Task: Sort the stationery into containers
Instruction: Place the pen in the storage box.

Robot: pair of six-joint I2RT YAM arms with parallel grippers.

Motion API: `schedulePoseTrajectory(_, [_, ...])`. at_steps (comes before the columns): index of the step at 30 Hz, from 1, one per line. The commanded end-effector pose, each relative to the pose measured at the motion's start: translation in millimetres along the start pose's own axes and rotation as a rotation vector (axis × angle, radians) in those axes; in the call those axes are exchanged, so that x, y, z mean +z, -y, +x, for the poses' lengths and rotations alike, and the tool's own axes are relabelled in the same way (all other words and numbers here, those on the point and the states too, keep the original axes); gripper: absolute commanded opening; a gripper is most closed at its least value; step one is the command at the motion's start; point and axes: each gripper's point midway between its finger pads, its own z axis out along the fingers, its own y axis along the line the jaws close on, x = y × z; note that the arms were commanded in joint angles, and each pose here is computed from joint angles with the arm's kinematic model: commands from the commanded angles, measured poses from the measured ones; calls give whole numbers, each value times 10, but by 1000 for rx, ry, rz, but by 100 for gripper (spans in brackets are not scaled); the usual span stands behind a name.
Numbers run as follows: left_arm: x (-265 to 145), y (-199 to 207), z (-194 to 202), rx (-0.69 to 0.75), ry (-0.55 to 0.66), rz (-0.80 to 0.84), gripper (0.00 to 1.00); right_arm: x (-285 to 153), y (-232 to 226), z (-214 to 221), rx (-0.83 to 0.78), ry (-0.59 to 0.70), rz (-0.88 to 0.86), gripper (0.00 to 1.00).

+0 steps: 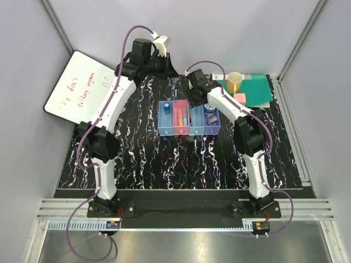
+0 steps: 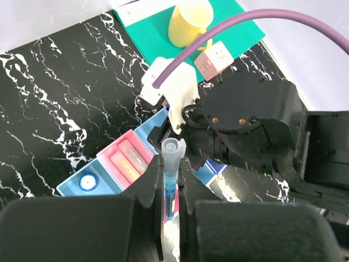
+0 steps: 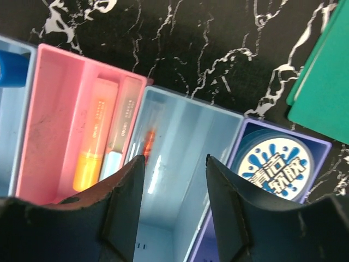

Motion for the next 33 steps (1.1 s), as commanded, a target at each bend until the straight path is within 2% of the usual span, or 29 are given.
schedulePoseTrajectory(1, [22,95,-96,-3,67,43,0,-270,181,-380,-4,125,99,57])
schedulePoseTrajectory(5, [70,0,-39,-30,89,3,0,-643,499,-605,23,211,233,58])
schedulePoseTrajectory(11, [235,-65,66,-81,106,-37,0,-1154,1083,-720,55,275,402,59])
schedulePoseTrajectory(15, [502,-114,160,-128,99,-55,0,-1430,1604,-773,108,307,490,59])
schedulePoseTrajectory(18, [715,-5,189,-159,84,-24,0,-1552,1864,-781,136,325,535,60])
schedulePoseTrajectory(29, [1231,90,831,-160,-52,-76,0,-1906,1972,-1016,121,423,537,64])
schedulePoseTrajectory(32, [1296,109,1022,-139,-89,-95,0,-1991,1937,-1089,114,450,514,72])
schedulePoseTrajectory(33, [1305,120,1060,-138,-97,-97,0,-1998,1913,-1112,110,458,499,80])
